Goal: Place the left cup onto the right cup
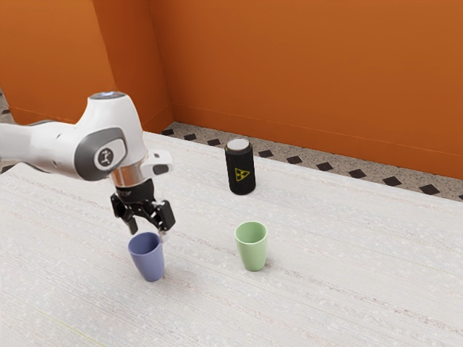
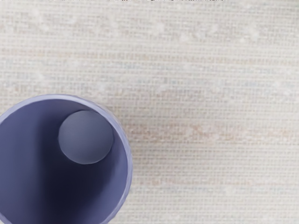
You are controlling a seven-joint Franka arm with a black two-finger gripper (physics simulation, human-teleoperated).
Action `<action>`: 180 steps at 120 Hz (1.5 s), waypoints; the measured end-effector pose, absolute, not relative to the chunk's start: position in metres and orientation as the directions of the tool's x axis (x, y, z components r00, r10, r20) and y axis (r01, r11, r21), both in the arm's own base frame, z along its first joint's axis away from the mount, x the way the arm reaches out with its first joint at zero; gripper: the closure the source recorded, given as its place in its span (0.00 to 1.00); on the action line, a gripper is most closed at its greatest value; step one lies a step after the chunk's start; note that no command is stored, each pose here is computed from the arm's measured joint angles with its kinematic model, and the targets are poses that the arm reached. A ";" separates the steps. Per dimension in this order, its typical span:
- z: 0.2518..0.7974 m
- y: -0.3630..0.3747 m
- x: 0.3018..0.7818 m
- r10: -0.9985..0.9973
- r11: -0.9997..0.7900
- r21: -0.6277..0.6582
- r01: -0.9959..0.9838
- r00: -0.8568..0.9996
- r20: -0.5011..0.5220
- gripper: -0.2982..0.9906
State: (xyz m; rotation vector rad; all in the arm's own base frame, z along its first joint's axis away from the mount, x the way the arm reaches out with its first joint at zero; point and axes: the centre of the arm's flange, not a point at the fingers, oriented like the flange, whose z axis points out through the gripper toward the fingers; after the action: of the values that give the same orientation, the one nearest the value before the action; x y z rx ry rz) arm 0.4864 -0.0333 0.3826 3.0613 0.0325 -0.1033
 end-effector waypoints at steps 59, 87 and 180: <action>0.346 -0.041 0.489 0.034 -0.997 0.065 0.038 0.997 -0.066 0.26; 0.338 -0.037 0.502 0.042 -0.997 0.057 0.045 0.997 -0.061 0.26; 0.315 -0.028 0.513 0.077 -0.995 0.055 0.082 0.993 -0.094 0.42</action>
State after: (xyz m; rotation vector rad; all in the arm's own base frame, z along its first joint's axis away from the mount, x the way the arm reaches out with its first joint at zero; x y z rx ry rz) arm 0.5130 -0.0281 0.3148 3.0769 0.1226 -0.1421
